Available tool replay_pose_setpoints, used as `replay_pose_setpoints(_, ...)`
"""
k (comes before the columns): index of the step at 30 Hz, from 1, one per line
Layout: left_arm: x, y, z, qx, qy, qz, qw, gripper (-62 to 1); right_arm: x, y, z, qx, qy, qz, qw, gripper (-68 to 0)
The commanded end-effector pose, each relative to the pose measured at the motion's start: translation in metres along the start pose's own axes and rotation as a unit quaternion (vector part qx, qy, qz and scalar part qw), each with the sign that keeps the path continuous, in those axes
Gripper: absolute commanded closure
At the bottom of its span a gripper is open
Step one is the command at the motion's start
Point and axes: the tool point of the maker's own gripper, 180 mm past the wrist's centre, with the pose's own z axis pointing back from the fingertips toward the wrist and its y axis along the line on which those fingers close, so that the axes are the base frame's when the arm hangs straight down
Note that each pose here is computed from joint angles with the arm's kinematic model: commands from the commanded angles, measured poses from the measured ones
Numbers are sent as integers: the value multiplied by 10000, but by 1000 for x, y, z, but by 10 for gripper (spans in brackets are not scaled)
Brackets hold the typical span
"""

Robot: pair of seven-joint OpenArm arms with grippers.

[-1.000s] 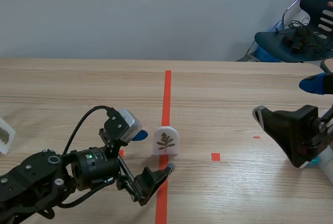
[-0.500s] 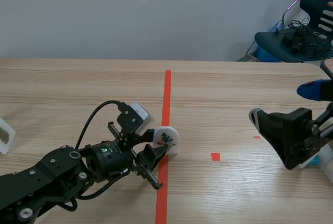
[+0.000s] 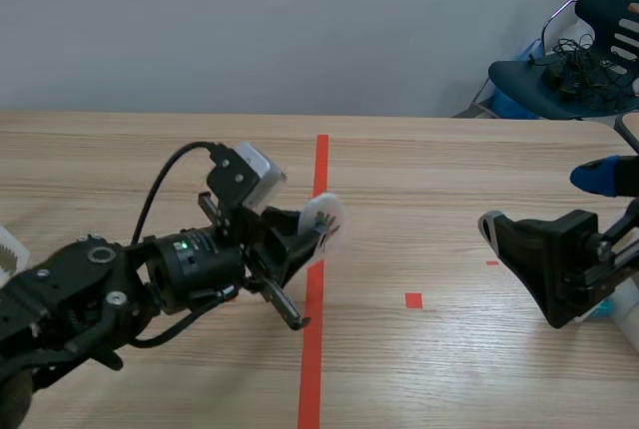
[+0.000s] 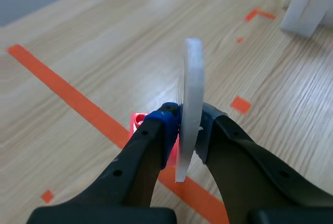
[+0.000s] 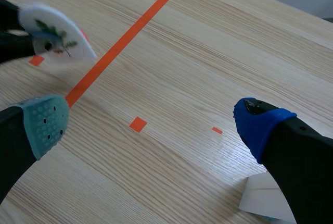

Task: Do the leaf sorting experiment

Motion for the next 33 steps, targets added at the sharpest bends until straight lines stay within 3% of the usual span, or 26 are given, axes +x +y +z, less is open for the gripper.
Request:
replay_pose_setpoints(1, 17, 23, 19, 384, -240, 86, 9989, -59, 7, -6, 0, -65, -113, 44, 9999, -679)
replay_pose_setpoints(4, 26, 57, 53, 1083, -416, 353, 9926, -59, 7, -6, 0, -65, -115, 44, 9999, -679)
replay_pose_setpoints(6, 20, 89, 80, 1766, -453, 709, 9807, -59, 7, -6, 0, -65, -115, 44, 9999, -679)
replay_pose_setpoints(8, 10, 122, 112, 2538, -485, 1065, 9602, -59, 7, -6, 0, -65, -117, 44, 9999, -679)
replay_pose_setpoints(11, -11, 162, 157, 3543, -457, 1495, 9220, -59, 8, -6, 0, -64, -120, 43, 9999, -679)
replay_pose_setpoints(14, -36, 183, 185, 4001, -304, 1709, 8999, -59, 7, -6, 0, -64, -118, 43, 9999, -679)
replay_pose_setpoints(20, -67, 209, 219, 4566, -191, 1754, 8720, -59, 7, -6, 0, -64, -118, 43, 9999, -679)
replay_pose_setpoints(24, -80, 221, 229, 4769, -97, 1817, 8599, -59, 7, -6, 0, -64, -118, 43, 9999, -679)
replay_pose_setpoints(28, -85, 227, 235, 4842, -32, 1804, 8561, -96, 7, -6, 0, -64, -118, 43, 9999, -679)
replay_pose_setpoints(30, -83, 228, 236, 4831, -20, 1775, 8574, -170, 7, -6, 0, -64, -118, 43, 9999, -679)
replay_pose_setpoints(33, -78, 228, 236, 4691, 4, 1711, 8664, -366, 7, -6, 0, -64, -118, 43, 9999, -679)
